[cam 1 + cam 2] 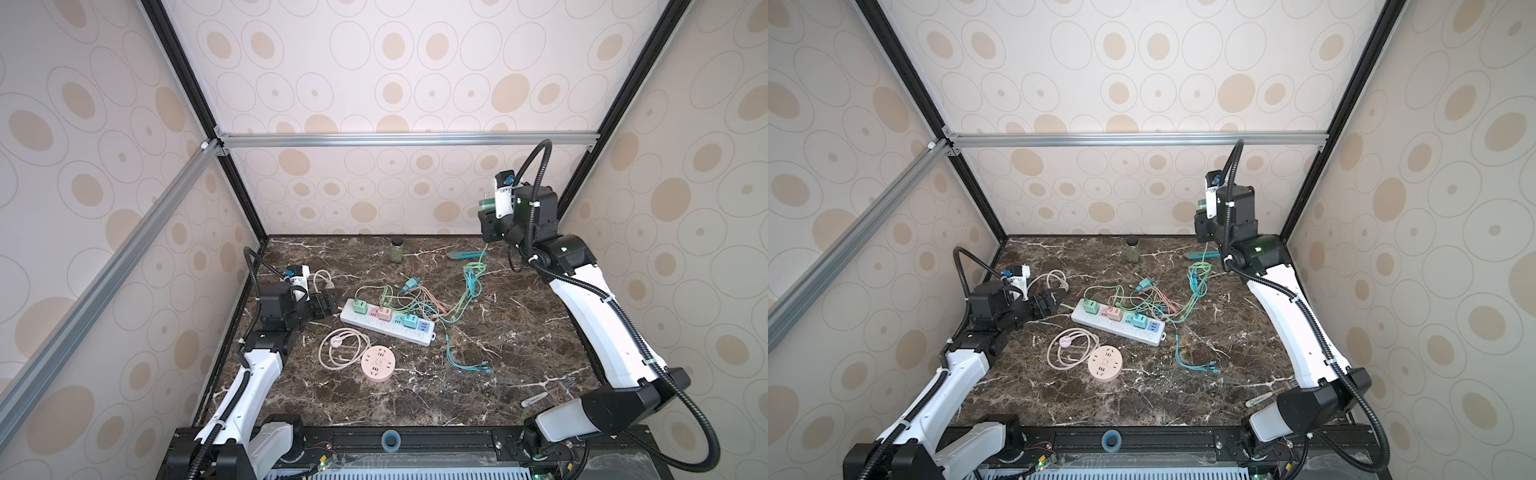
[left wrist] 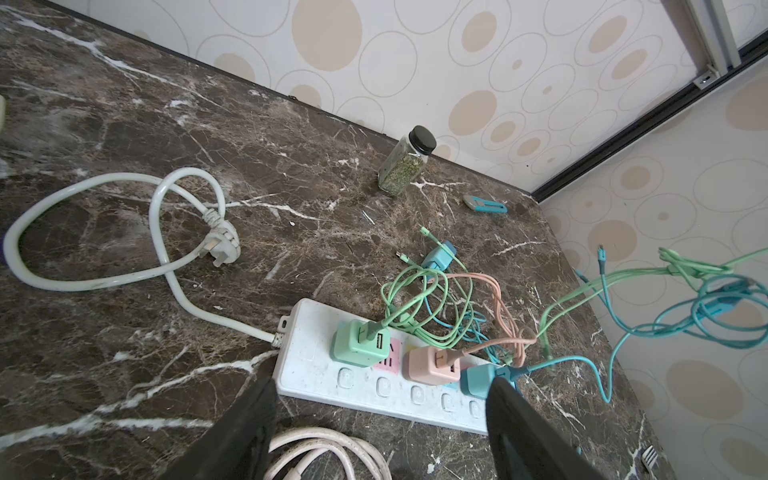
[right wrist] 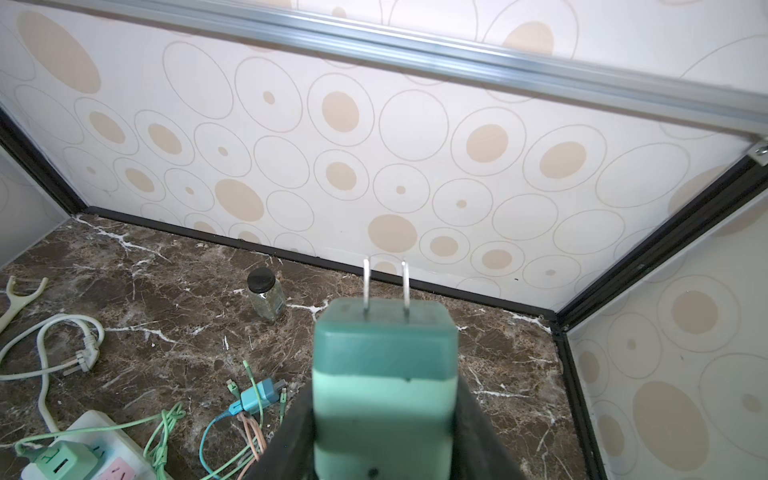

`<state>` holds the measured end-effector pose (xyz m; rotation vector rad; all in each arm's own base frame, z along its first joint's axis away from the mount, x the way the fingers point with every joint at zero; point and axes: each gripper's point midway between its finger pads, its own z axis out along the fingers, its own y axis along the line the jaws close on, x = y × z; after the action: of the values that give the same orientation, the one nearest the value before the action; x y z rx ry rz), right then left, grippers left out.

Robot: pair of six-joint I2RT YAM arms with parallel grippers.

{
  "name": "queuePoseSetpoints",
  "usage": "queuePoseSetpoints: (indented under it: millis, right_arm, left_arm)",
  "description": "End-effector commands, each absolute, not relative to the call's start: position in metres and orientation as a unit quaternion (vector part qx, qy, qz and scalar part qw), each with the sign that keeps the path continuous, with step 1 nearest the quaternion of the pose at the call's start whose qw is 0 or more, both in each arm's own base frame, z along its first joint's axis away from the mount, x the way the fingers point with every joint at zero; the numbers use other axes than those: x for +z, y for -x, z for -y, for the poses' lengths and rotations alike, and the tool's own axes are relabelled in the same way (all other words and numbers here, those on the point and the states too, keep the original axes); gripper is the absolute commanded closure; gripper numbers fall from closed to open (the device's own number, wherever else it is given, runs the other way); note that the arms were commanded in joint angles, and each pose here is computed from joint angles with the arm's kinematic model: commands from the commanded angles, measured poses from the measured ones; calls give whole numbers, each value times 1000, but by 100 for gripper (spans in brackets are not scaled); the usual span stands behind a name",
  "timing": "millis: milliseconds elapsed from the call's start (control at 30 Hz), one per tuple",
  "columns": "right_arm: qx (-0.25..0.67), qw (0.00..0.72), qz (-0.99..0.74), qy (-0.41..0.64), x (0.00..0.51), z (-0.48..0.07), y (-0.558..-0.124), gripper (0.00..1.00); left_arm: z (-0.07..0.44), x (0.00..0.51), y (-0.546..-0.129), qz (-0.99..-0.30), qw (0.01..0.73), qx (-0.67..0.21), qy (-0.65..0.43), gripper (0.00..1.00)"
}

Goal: Insert the plug
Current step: 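Lift the light green charger high with the right gripper, then carry the green charger toward the left gripper while the left gripper reaches in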

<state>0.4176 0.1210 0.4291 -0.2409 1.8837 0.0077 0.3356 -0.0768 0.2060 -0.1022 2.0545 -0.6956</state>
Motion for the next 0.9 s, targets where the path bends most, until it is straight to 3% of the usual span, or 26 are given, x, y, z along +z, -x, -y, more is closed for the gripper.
queuePoseSetpoints:
  millis: [0,600,867]
  right_arm:
    - [9,622,-775,113,471,-118,-398,78]
    - [80,675,-720,143,532,-132,-363,77]
    - [173,622,-715,267,510,-178,-334,76]
  left_arm:
    - [79,235,-338,-819,495,-289,19,21]
    - [90,254,-327,-807,496,-320,-9,21]
    - [103,272,-324,-793,494,-355,-33,21]
